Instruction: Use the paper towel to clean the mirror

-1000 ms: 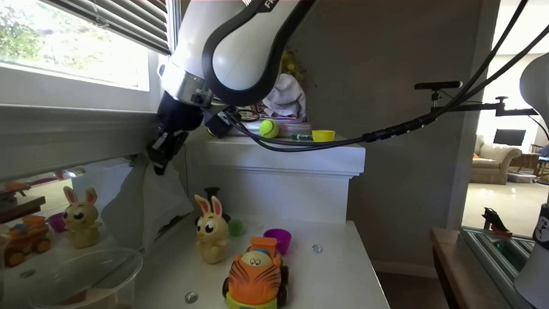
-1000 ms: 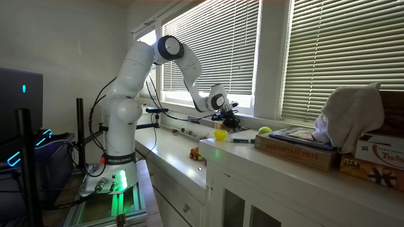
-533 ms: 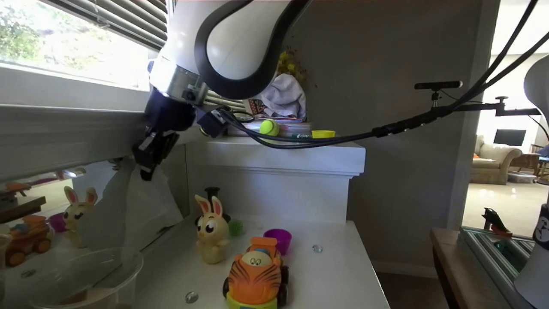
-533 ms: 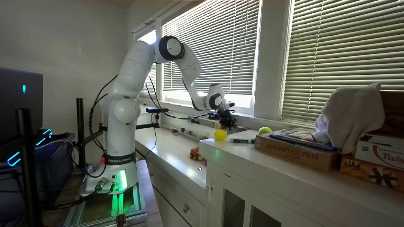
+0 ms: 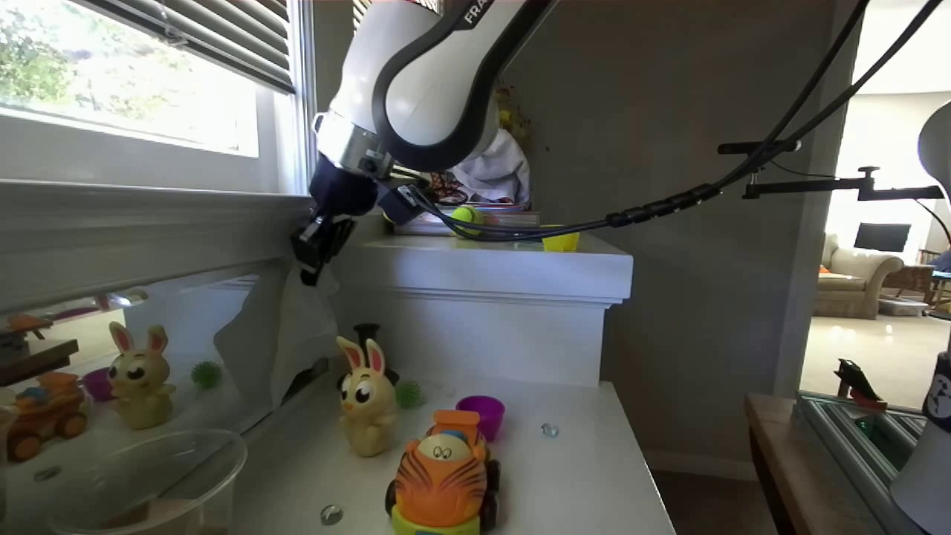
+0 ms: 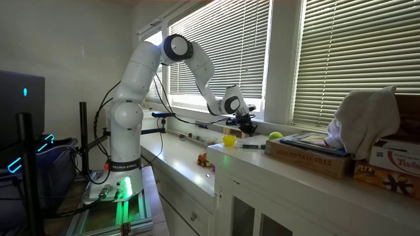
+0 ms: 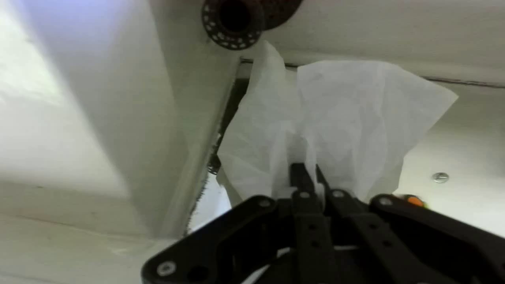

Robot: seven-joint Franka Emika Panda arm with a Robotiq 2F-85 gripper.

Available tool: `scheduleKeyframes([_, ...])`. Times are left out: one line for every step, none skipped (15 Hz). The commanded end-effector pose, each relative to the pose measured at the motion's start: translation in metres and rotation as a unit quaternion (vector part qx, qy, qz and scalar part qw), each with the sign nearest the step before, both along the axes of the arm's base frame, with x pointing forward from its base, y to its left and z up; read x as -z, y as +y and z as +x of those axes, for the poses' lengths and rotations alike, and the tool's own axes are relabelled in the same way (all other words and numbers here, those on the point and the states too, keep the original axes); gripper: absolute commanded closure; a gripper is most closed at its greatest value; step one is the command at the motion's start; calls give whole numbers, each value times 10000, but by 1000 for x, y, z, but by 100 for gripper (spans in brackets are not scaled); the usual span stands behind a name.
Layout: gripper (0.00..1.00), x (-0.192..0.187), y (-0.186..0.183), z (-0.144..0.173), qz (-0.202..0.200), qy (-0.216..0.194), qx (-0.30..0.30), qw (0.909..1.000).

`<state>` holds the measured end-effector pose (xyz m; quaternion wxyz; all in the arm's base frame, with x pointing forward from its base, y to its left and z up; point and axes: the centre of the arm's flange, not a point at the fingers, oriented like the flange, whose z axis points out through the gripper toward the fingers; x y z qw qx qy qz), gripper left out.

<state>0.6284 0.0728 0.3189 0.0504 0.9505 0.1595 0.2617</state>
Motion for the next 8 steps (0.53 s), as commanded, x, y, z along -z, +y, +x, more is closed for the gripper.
scheduleKeyframes([100, -11, -24, 3, 42, -79, 302, 9995])
scheduleKeyframes([100, -12, -26, 4, 41, -79, 319, 9995])
scheduleKeyframes([100, -12, -24, 5, 53, -75, 320, 9994])
scheduleKeyframes([100, -12, -19, 6, 81, -70, 307, 9995])
scheduleKeyframes([100, -12, -12, 7, 100, -74, 270, 9996])
scheduleKeyframes([100, -13, -2, 8, 114, -82, 203, 9997])
scheduleKeyframes([100, -14, 8, 8, 134, -83, 133, 9998])
scheduleKeyframes([100, -16, 19, 8, 154, -98, 56, 9998])
